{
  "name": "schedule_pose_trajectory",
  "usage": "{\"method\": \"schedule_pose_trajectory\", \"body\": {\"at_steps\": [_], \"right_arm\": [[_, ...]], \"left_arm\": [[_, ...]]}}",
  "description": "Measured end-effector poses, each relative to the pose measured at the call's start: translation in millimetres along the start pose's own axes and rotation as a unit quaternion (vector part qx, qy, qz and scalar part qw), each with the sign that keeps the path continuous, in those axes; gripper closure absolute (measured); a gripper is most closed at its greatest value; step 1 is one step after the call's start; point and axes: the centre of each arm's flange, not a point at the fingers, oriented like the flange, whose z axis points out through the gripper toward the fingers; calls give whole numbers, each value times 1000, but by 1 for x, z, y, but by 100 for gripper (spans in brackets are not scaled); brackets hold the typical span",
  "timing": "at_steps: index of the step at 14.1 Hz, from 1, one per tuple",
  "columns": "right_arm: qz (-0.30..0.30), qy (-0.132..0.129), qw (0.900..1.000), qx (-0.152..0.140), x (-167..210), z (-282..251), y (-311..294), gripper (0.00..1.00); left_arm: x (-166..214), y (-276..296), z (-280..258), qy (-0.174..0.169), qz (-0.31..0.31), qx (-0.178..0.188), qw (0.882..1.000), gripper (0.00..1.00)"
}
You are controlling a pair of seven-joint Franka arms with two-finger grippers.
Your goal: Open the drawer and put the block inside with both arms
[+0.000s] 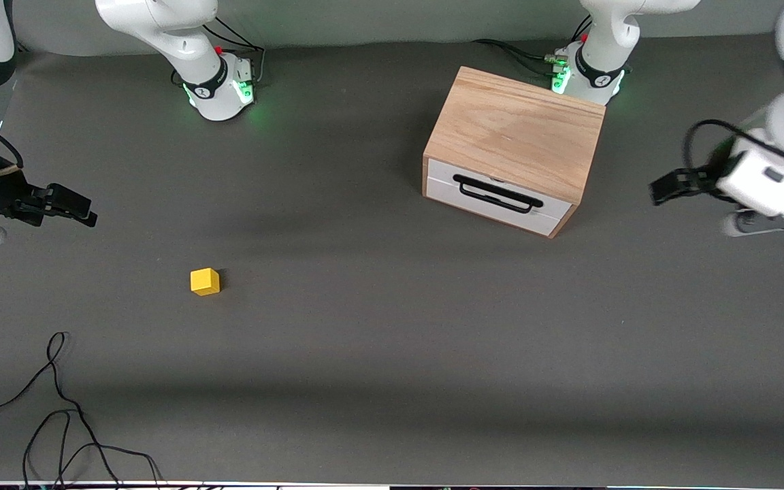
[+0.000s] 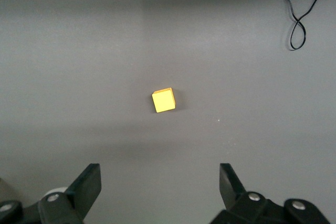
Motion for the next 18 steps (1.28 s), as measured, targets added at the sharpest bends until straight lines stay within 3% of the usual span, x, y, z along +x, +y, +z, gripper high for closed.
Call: {"method": "schedule_pose_trajectory", "body": {"at_steps": [4, 7, 11, 14, 18], "right_arm": [[0, -3, 1000, 0, 0, 3, 0, 0], [-1, -9, 1000, -1, 2, 9, 0, 0], [-1, -16, 1000, -2, 6, 18, 0, 0], [-1, -24, 1000, -3, 9, 27, -1, 0], [0, -28, 1000, -4, 17, 53, -1, 0]], "left_arm": [[-40, 106, 15, 2, -131, 2, 991, 0], [-53, 173, 30, 2, -231, 3, 973, 0], [-71, 211, 54, -19, -298, 35, 954, 0], [-75, 206, 69, -35, -376, 81, 922, 0], [-64, 212, 107, -39, -468, 111, 876, 0]]}}
